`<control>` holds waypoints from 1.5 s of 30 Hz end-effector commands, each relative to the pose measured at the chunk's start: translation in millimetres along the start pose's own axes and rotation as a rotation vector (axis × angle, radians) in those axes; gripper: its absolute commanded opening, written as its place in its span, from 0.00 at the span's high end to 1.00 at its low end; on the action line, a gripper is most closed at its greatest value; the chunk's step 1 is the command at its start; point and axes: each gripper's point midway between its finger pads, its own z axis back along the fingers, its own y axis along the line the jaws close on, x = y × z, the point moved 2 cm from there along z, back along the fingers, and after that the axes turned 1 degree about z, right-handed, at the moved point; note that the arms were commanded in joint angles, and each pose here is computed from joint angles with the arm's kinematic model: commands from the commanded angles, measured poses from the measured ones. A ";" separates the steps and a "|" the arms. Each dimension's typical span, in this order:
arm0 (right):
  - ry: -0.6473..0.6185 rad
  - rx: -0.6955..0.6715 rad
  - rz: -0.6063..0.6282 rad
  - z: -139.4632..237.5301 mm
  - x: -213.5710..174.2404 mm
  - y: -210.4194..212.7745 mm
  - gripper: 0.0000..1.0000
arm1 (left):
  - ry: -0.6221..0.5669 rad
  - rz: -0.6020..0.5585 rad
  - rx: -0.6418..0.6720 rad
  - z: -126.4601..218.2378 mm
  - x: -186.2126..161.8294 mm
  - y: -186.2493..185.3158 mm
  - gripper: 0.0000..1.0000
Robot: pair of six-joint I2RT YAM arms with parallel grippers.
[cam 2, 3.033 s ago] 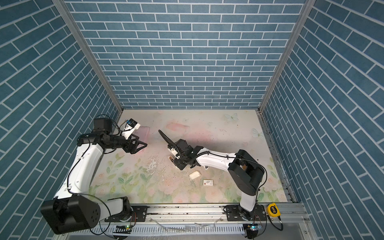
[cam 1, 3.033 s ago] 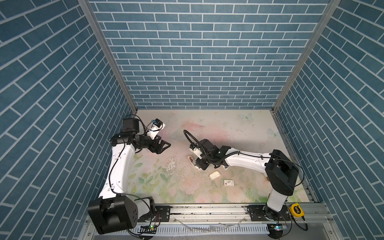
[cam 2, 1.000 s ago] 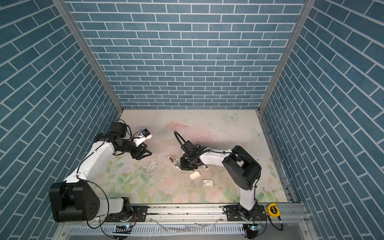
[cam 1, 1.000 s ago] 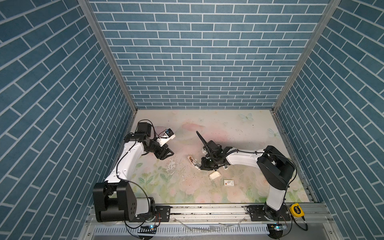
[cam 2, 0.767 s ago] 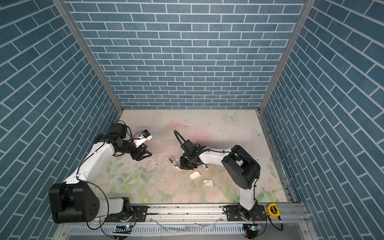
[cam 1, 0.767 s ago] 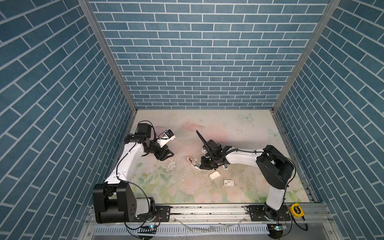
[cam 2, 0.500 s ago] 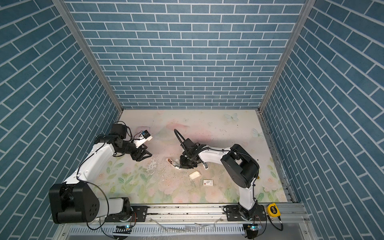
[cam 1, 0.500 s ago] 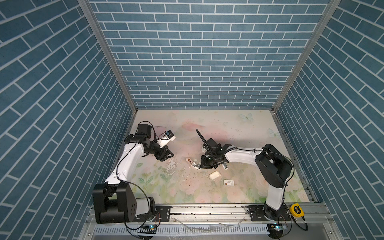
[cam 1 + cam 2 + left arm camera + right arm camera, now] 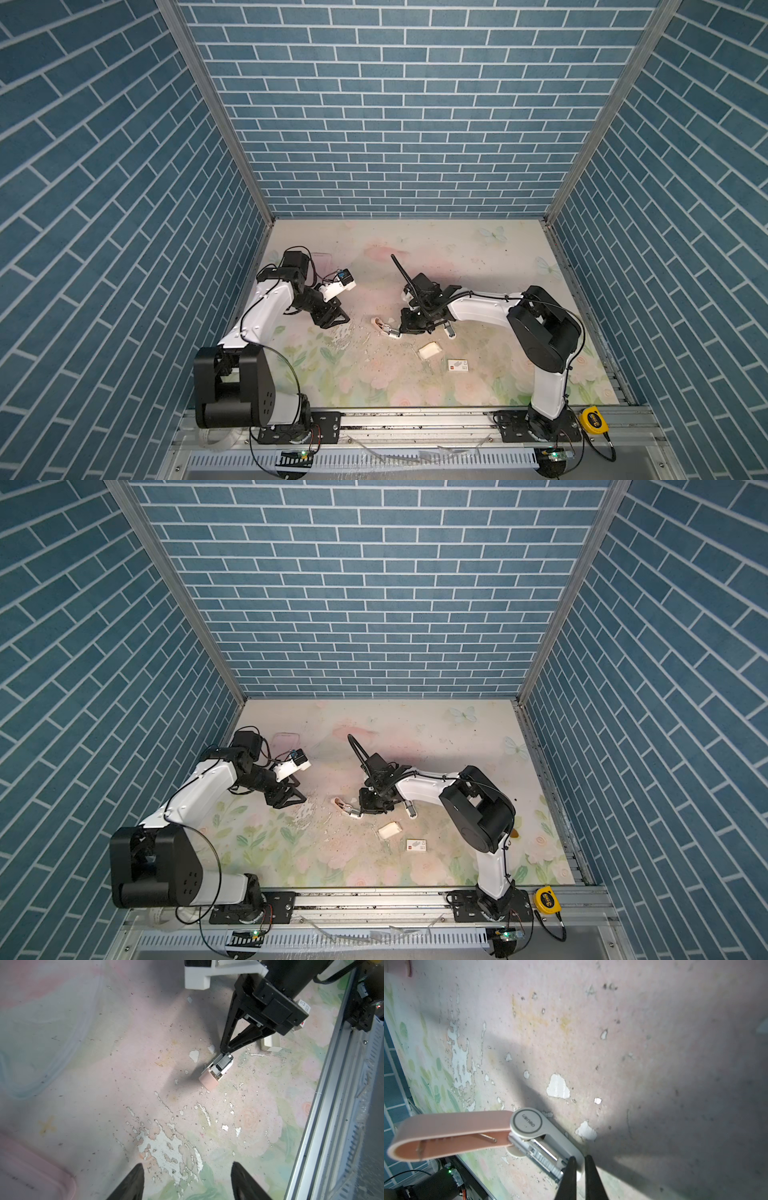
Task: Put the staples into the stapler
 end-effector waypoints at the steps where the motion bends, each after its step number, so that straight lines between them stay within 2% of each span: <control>1: 0.009 -0.050 0.008 1.3 -2.0 -9.2 0.89 | 0.035 -0.094 -0.060 -5.0 3.2 -10.6 0.31; 8: 0.007 -0.056 -0.017 5.6 -4.3 -9.6 0.88 | 0.113 -0.229 -0.132 -29.2 9.4 -14.5 0.30; 17: -0.007 -0.013 -0.058 11.4 -5.9 -4.0 0.89 | 0.156 -0.287 -0.204 -58.0 12.5 -10.8 0.32; 27: -0.022 0.022 -0.103 10.6 -12.7 -6.4 0.89 | 0.176 -0.349 -0.176 -87.5 17.9 -9.9 0.43; 40: -0.082 0.081 -0.111 21.3 -6.9 4.4 0.88 | 0.205 -0.367 -0.187 -98.2 15.6 -9.5 0.50; 45: -0.059 0.068 -0.130 18.3 -11.1 1.2 0.89 | 0.214 -0.369 -0.216 -101.5 15.8 -16.5 0.57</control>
